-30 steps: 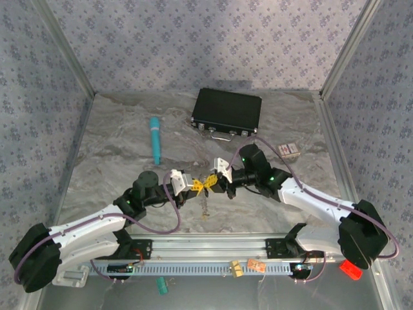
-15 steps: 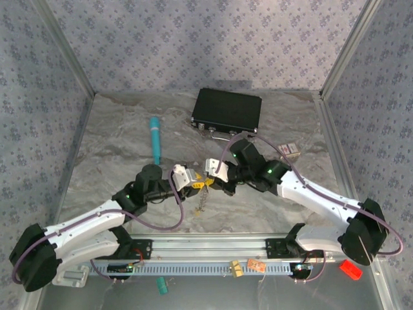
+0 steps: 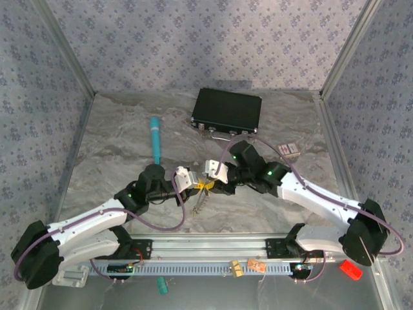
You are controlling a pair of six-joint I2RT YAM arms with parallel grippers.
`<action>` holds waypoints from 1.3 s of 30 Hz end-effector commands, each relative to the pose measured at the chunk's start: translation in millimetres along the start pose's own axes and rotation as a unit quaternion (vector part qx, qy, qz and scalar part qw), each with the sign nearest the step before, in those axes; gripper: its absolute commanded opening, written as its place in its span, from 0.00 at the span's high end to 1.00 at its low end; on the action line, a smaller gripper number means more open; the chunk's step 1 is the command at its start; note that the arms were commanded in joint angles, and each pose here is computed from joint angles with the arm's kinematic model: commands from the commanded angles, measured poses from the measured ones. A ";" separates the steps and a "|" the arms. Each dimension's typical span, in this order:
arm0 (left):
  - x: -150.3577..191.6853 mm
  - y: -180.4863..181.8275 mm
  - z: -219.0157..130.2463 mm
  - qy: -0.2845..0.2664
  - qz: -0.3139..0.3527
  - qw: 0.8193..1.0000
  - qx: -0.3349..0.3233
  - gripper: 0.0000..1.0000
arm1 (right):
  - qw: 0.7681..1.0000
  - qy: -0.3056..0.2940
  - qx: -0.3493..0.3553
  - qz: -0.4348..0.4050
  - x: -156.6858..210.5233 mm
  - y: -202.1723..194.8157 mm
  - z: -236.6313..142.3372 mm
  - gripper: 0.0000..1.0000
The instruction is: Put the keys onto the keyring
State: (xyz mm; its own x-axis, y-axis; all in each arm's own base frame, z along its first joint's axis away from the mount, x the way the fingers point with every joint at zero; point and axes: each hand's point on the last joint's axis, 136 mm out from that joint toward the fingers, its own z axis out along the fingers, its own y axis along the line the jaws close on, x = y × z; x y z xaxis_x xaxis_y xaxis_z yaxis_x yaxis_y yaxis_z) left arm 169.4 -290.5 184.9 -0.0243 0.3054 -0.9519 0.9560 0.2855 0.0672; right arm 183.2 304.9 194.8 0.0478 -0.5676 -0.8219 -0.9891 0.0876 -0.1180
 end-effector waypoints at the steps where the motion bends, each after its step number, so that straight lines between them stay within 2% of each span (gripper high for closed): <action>1: -24.4 -4.5 -3.7 -0.067 0.002 0.998 0.011 1.00 | 0.997 -0.063 -0.001 0.035 -14.6 -4.1 -6.1 0.70; 10: -27.9 -9.5 -5.3 -0.092 -0.005 0.995 0.023 1.00 | 0.995 -0.080 -0.012 0.062 -8.2 -1.3 3.9 0.75; 14: -26.6 -7.6 -5.1 -0.090 -0.006 0.996 0.017 1.00 | 0.994 -0.083 -0.025 0.061 -6.6 4.3 2.8 0.74; 20: -23.6 -4.3 -4.2 -0.082 -0.005 0.997 0.008 1.00 | 0.994 -0.090 0.016 0.066 -0.8 -3.9 -13.3 0.71; 26: -24.0 -3.6 -3.4 -0.082 -0.004 0.997 0.007 1.00 | 0.994 -0.065 -0.021 0.088 12.9 16.7 -5.4 0.67; 32: -24.3 -3.7 -4.2 -0.081 -0.005 0.997 0.007 1.00 | 0.995 -0.047 -0.015 0.088 23.5 21.5 8.1 0.67; 39: -24.8 -4.1 -3.7 -0.081 -0.005 0.997 0.009 1.00 | 0.996 -0.038 0.005 0.083 25.5 14.0 17.2 0.72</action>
State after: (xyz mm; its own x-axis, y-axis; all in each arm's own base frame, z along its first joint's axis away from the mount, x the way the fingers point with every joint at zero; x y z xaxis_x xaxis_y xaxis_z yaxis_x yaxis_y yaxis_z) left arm 166.3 -289.9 180.9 -0.0509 0.2305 -0.9717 0.9548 0.2964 0.0203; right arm 166.7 304.4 164.6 -0.1017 -0.4807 -0.8710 -0.9881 0.1500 0.0326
